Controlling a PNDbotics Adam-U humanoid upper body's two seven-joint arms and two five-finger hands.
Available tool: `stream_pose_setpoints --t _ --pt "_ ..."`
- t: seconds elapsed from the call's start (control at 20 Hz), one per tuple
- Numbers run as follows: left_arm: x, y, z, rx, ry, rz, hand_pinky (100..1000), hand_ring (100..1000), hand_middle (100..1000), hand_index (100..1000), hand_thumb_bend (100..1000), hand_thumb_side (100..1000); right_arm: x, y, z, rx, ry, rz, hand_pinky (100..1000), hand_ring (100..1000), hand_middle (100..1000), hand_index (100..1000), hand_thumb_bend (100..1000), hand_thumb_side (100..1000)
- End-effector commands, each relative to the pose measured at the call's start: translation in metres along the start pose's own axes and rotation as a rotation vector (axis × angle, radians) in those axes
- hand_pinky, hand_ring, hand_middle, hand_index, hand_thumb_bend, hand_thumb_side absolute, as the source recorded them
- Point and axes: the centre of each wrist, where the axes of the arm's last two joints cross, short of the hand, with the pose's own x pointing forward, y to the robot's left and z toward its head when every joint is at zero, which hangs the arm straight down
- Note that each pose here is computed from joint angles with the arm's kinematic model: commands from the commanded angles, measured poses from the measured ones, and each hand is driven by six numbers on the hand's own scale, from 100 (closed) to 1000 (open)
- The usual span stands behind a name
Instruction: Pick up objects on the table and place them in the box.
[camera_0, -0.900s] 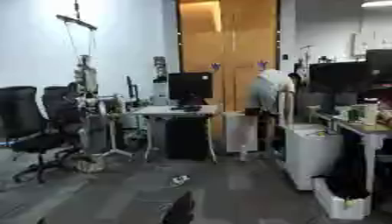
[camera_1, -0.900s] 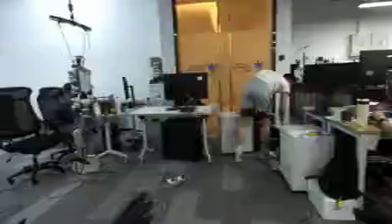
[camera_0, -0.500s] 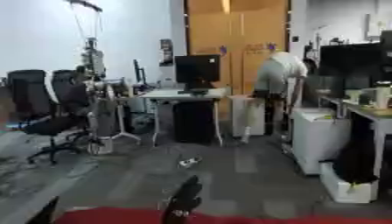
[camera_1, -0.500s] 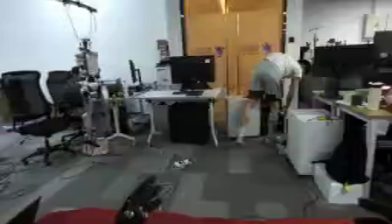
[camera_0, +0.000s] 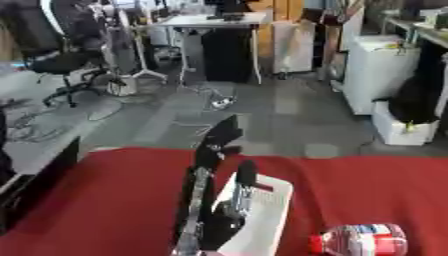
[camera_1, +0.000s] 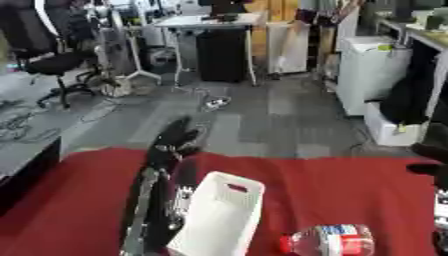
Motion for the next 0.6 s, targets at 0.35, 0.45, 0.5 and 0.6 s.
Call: stream_pose_setpoints --t 0.35,0.45,0.5,0.6 --pt "0.005 0.005 -0.001 -0.014 -0.015 0.011 671 808 864 894 297 748 0.002 -0.008 -0.002 0.041 -0.031 0.032 565 671 764 812 100 716" --pt "0.004 0.005 0.000 -0.021 -0.015 0.010 669 806 862 893 301 750 0.002 -0.011 -0.002 0.056 -0.036 0.046 563 664 761 812 100 721" --pt "0.004 0.005 0.000 -0.024 -0.016 0.009 668 805 861 893 301 751 0.001 -0.012 -0.003 0.070 -0.040 0.057 561 660 758 812 100 726" --pt "0.004 0.006 0.000 -0.032 -0.018 0.006 664 802 859 892 301 752 -0.001 -0.017 -0.004 0.132 -0.040 0.098 546 643 753 813 100 743"
